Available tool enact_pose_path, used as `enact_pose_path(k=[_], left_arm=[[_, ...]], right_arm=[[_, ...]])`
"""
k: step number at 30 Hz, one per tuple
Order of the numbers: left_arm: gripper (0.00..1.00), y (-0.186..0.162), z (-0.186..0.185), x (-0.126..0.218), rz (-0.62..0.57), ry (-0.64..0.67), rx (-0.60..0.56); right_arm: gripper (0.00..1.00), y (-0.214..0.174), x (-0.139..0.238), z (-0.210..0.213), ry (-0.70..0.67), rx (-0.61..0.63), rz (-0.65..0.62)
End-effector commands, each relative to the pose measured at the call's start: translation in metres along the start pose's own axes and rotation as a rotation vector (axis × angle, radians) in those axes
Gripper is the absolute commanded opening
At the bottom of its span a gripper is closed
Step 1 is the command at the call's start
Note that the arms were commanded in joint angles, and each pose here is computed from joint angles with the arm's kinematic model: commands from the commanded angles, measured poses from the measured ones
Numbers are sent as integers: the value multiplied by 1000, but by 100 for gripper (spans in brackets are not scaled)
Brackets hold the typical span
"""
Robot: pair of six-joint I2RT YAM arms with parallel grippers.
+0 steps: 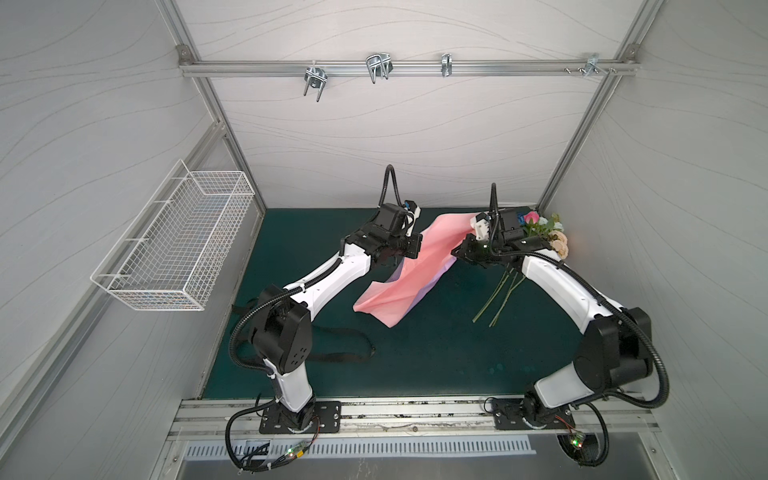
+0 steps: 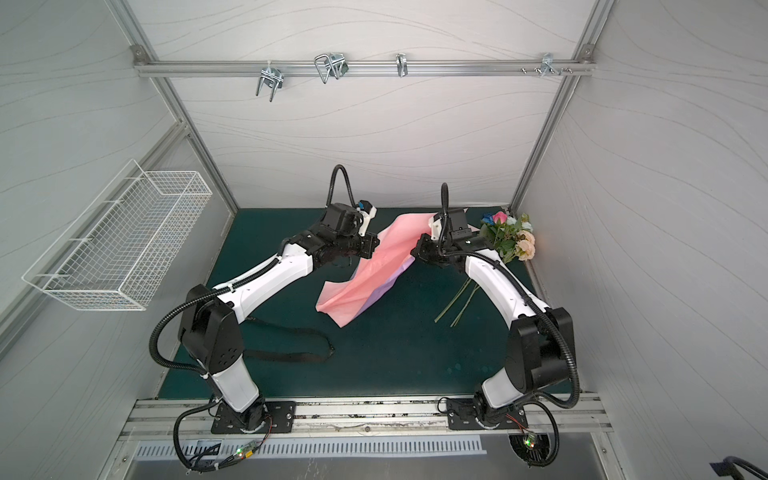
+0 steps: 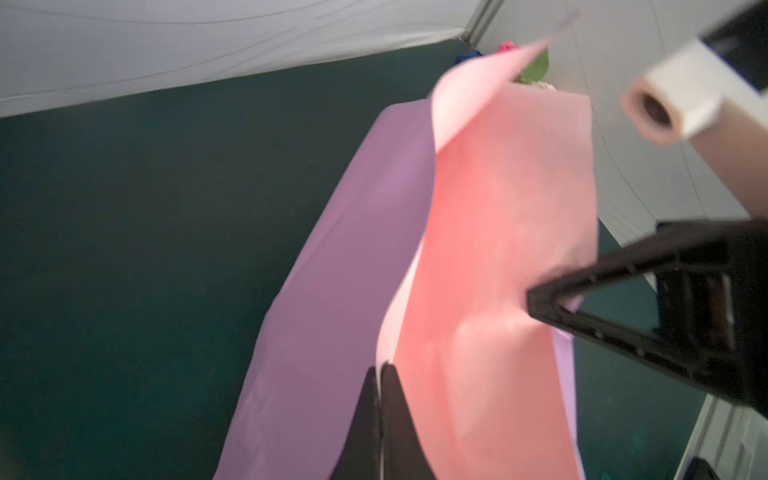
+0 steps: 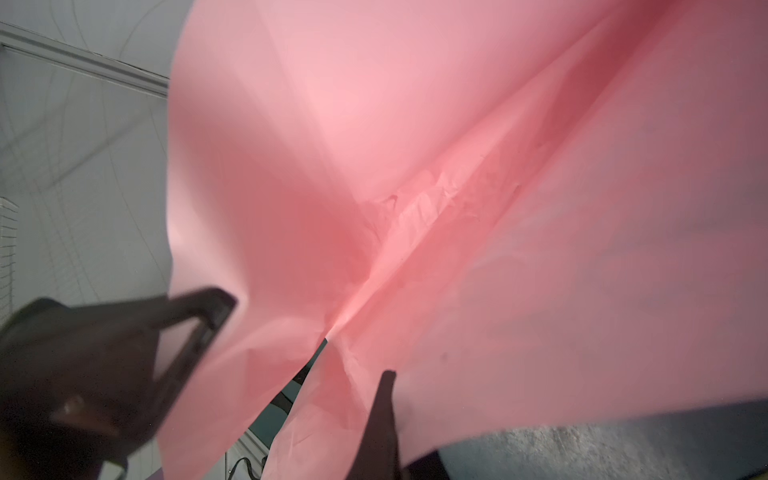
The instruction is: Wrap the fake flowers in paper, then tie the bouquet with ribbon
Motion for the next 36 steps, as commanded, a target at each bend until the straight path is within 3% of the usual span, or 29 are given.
enact_pose_path(k=[1, 6, 13, 21, 24, 31, 36], left_arm=[[0, 20, 40, 23, -105, 91, 119], [0, 17, 85, 37, -159, 198, 164], [0, 24, 127, 46, -193, 240, 200], [0, -4, 154, 54, -186, 303, 299], [0, -13, 164, 54, -186, 338, 336], [0, -30, 188, 50, -175, 367, 410], [0, -32, 199, 52, -183, 363, 442]], right_arm=[[0, -10, 16, -23, -60, -27, 3], [0, -22, 18, -54, -87, -71, 12], [0, -27, 7, -67, -119, -60, 47], [0, -11, -17, -88, -180, -29, 85], [8, -5, -31, -101, -213, -30, 117], [41, -8, -30, -118, -309, -40, 131], [50, -23, -8, -124, -369, -56, 112]])
Point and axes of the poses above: each gripper's point midway between its finger pads, its own x axis back along the fingers, its own z axis along the line the jaws close on, y = z × x, the point moved 8 cm from there along x, back along the fingers, and after that the axes turned 1 degree about -x, right-handed, at the moved point
